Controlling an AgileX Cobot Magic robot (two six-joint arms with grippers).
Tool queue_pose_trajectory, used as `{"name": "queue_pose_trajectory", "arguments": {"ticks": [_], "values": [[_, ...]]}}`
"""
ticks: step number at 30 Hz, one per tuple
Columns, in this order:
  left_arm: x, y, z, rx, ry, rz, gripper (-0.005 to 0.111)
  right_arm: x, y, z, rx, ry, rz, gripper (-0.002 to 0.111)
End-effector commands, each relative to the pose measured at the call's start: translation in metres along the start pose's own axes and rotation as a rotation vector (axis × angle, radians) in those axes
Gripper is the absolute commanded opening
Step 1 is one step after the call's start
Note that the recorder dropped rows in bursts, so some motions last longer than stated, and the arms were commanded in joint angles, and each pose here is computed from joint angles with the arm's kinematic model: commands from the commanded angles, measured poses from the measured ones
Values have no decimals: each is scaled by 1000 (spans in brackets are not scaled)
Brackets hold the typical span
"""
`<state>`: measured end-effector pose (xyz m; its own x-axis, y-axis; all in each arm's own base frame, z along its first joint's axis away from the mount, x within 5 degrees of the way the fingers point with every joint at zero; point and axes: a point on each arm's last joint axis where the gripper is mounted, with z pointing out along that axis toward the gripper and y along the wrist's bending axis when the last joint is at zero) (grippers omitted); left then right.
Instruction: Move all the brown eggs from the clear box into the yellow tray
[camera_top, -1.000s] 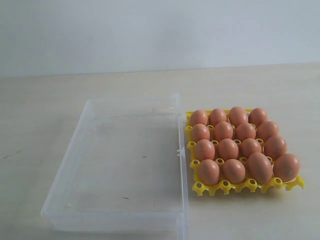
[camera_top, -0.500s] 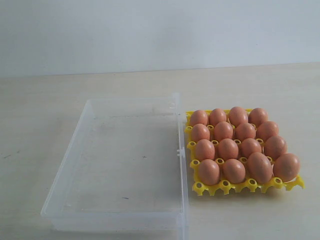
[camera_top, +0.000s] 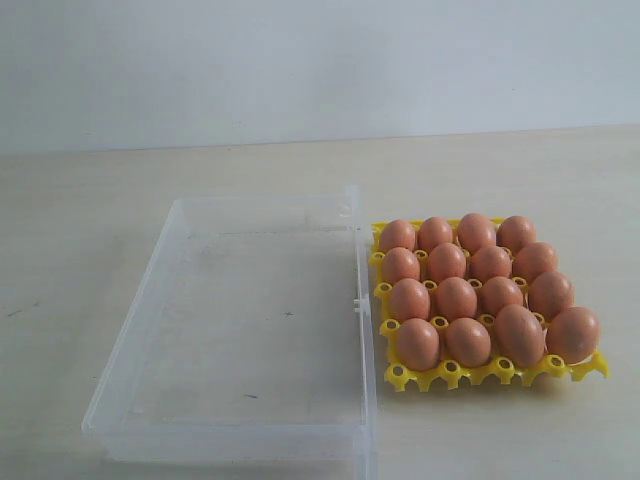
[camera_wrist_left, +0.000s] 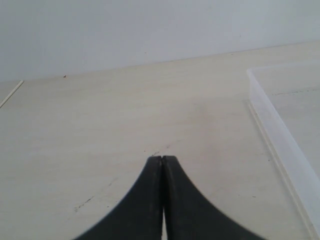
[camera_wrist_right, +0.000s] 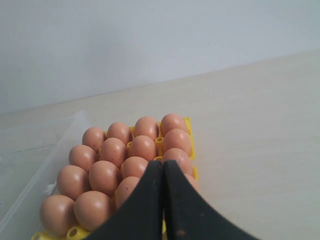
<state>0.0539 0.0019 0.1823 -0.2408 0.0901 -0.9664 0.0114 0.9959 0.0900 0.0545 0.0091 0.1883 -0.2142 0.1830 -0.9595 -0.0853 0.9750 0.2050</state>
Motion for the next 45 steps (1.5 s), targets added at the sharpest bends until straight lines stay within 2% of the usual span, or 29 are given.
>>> {"name": "queue_pose_trajectory", "arguments": {"ticks": [1,12,45], "values": [[-2,0,0,1,-17,-3,0,1,0,0,5,0,0,0],[-2,0,0,1,-17,-3,0,0,-3,0,47,-6,9,0],[-2,0,0,1,-17,-3,0,0,-3,0,47,-6,7,0]]}}
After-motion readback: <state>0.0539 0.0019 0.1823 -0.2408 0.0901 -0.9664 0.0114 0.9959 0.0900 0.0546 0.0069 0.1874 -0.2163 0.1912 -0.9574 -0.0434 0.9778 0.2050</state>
